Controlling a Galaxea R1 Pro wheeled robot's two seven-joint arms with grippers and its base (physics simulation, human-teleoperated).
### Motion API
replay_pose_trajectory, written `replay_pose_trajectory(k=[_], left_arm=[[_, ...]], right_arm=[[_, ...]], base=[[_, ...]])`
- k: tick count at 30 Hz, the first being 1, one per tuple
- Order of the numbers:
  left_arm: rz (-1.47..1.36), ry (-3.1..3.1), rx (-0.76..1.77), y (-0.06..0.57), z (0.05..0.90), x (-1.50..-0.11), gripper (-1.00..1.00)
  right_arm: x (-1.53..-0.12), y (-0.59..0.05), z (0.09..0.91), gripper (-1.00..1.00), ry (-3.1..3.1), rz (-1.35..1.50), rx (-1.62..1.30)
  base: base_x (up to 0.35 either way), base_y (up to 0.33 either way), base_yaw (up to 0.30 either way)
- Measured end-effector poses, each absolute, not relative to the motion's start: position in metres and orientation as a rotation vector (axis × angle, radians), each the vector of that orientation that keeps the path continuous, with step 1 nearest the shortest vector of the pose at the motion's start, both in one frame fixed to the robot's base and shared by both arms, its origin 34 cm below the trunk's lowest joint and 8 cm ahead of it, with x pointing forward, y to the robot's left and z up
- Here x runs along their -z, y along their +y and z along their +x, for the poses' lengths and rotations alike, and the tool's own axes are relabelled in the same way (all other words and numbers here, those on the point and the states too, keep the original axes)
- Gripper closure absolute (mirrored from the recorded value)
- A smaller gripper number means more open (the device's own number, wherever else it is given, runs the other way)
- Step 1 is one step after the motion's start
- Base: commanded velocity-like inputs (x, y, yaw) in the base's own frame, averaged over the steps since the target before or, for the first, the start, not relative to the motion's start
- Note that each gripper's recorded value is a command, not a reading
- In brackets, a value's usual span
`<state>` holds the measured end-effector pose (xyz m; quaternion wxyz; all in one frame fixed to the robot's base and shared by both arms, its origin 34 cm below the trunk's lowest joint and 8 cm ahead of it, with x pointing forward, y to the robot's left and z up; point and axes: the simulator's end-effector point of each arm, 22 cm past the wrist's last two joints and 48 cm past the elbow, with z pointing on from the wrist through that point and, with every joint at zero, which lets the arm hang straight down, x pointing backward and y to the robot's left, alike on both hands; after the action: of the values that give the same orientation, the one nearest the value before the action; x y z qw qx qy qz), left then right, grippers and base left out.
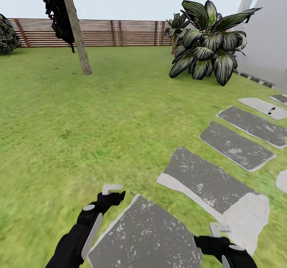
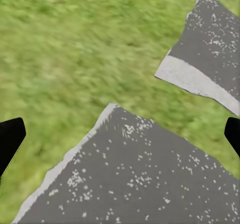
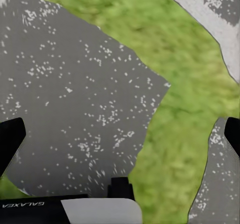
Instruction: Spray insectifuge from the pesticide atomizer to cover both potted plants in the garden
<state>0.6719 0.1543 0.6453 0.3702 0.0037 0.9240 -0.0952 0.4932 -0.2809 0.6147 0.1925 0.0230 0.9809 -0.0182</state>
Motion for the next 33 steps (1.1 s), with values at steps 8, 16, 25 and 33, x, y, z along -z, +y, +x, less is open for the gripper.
replay_pose_trajectory(k=[8, 16, 25, 33], left_arm=[[0.012, 2.37, 0.242, 0.1545, 0.6719, -0.6453, -1.0], [0.012, 2.37, 0.242, 0.1545, 0.6719, -0.6453, -1.0], [0.012, 2.37, 0.242, 0.1545, 0.6719, -0.6453, -1.0], [0.012, 2.37, 0.242, 0.1544, 0.672, -0.6453, -1.0]], right_arm=[[-0.6147, -0.2809, 0.4932, -1.0, 2.753, 0.065, 0.051], [-0.6147, -0.2809, 0.4932, -1.0, 2.753, 0.065, 0.051], [-0.6147, -0.2809, 0.4932, -1.0, 2.753, 0.065, 0.051], [-0.6147, -0.281, 0.4931, -1.0, 2.753, 0.065, 0.051]], base=[[0.34, 0.0, 0.0], [0.34, 0.0, 0.0], [0.34, 0.0, -0.015], [0.34, 0.0, -0.195]])
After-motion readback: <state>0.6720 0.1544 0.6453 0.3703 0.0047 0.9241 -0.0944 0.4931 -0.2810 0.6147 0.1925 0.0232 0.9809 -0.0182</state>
